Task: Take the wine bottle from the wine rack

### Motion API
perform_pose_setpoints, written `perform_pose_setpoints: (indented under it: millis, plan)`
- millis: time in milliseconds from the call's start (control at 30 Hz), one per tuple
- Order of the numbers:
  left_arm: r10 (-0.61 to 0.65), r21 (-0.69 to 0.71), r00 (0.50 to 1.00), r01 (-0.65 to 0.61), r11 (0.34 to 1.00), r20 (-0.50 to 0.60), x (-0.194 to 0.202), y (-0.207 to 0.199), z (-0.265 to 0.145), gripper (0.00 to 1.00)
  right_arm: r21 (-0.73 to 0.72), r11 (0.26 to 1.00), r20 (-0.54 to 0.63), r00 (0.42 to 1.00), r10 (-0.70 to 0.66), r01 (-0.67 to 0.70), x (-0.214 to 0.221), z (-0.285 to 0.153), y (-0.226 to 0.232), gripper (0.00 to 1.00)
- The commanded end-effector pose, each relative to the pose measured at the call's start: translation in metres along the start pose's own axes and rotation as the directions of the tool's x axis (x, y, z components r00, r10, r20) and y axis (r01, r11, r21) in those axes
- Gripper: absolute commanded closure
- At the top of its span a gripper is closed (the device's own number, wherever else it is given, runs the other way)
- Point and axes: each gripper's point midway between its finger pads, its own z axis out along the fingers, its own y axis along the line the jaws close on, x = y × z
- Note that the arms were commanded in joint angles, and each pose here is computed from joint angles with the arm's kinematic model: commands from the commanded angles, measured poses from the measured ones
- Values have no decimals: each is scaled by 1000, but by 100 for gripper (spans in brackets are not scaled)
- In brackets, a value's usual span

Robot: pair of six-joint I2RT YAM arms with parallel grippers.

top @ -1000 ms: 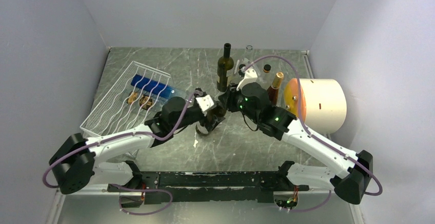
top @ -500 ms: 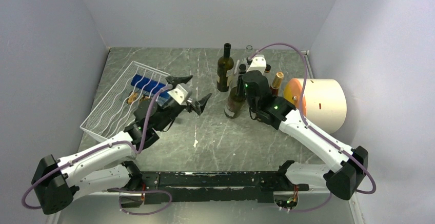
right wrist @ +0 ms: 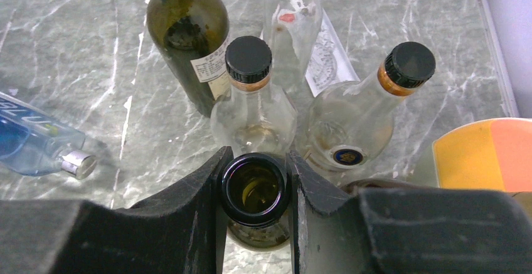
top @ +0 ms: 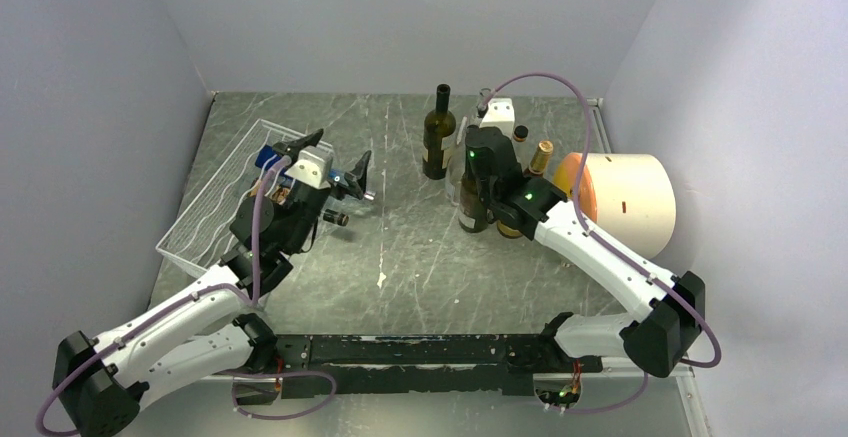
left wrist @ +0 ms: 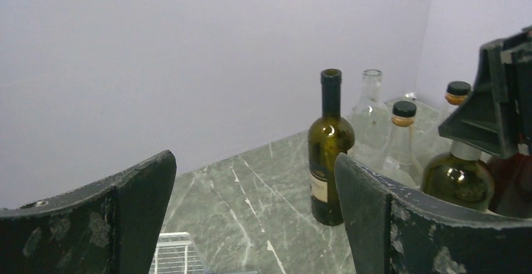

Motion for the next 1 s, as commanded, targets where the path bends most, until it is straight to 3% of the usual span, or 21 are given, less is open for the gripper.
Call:
perform_pose_setpoints:
  millis: [0, 167, 300, 400, 567, 733, 833, 967]
  plan:
    - [25, -105, 999, -21, 994, 36, -13, 25, -4, 1, 24, 999, 72, 997, 28, -30, -27, 0, -4, 80]
    - [63, -226, 998, -65, 972, -14, -14, 51, -6, 2, 12, 999, 48, 998, 30, -30, -22, -3, -4, 57]
    - [76, -276, 997, -71, 959, 9, -23, 66, -14, 2, 3, 1000, 52, 998, 30, -30, -31, -11, -7, 36]
    - [79, -302, 996, -66, 951, 32, -30, 74, -19, 2, -19, 999, 64, 997, 31, -29, -49, -21, -7, 28]
    - [86, -333, 995, -67, 941, 44, -37, 83, -24, 3, -160, 987, 71, 997, -23, 35, -76, -39, 21, 22]
    - [101, -388, 993, -70, 919, 60, -45, 97, -33, 2, -310, 933, 102, 982, -160, 184, -76, -64, 100, 15]
    - [119, -495, 990, -68, 866, 72, -53, 119, -48, 2, -498, 849, 72, 984, -161, 176, -57, -70, 163, 15]
    - [157, -660, 982, -50, 750, 104, -65, 154, -78, 0, -717, 693, -20, 993, -120, 69, -13, -74, 236, 14]
